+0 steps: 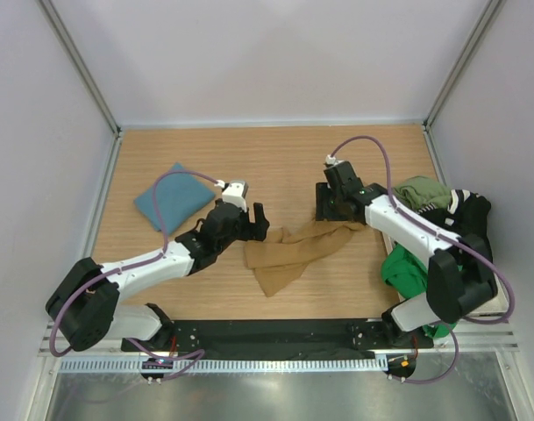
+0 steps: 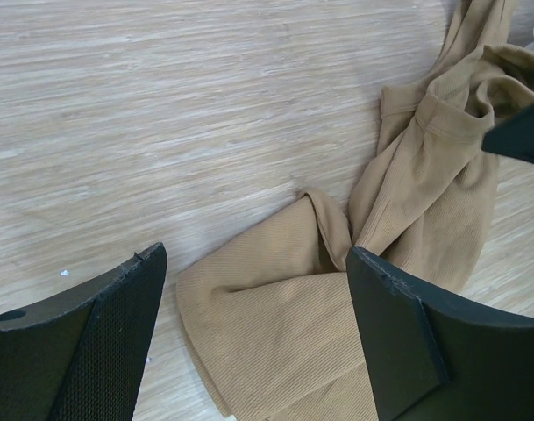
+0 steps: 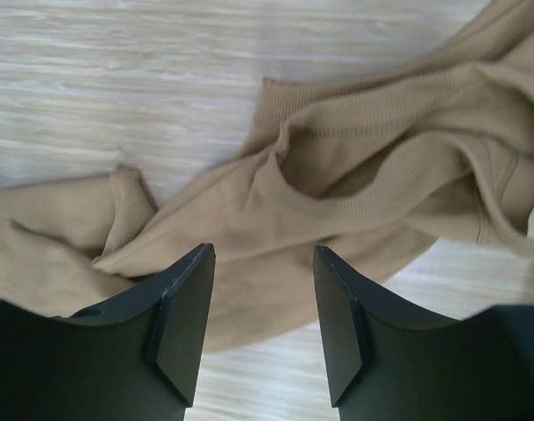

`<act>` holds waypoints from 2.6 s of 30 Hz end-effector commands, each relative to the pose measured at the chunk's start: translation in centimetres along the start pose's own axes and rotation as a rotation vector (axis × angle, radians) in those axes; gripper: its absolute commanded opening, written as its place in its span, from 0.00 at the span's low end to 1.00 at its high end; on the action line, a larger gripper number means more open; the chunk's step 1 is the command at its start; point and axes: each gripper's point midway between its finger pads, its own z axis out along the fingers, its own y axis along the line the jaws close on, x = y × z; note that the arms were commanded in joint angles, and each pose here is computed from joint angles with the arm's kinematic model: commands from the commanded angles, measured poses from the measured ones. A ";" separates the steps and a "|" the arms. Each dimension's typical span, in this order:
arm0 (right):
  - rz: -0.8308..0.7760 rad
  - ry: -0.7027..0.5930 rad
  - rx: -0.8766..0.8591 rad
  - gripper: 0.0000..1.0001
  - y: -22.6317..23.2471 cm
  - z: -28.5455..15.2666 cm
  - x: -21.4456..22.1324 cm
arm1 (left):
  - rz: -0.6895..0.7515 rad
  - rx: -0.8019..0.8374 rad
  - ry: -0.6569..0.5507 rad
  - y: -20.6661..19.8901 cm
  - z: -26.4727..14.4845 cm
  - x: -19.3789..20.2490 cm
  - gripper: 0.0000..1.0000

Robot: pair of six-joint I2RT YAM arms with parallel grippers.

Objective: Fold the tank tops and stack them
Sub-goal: Flatten the tank top out

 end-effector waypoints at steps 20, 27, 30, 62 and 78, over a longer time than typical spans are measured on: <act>-0.153 0.056 0.042 0.26 0.6 4.5 -1.7 | -0.008 -0.011 -0.048 -0.1 0.0 -1.7 0.84; -0.034 -0.096 -0.045 0.01 0.7 0.2 -5.6 | 0.007 0.032 -0.027 -0.8 0.1 -1.4 0.85; 0.041 -0.178 -0.053 0.01 -0.3 -2.0 -7.7 | 0.015 0.055 -0.013 -1.3 0.3 -1.1 0.85; 0.139 -0.335 -0.055 0.01 -2.8 -9.3 -9.1 | -0.168 -0.065 0.316 2.2 6.1 3.7 0.64; 0.133 -0.325 -0.059 0.01 -3.0 -8.8 -8.3 | -0.248 0.207 0.478 -1.7 7.7 6.8 0.17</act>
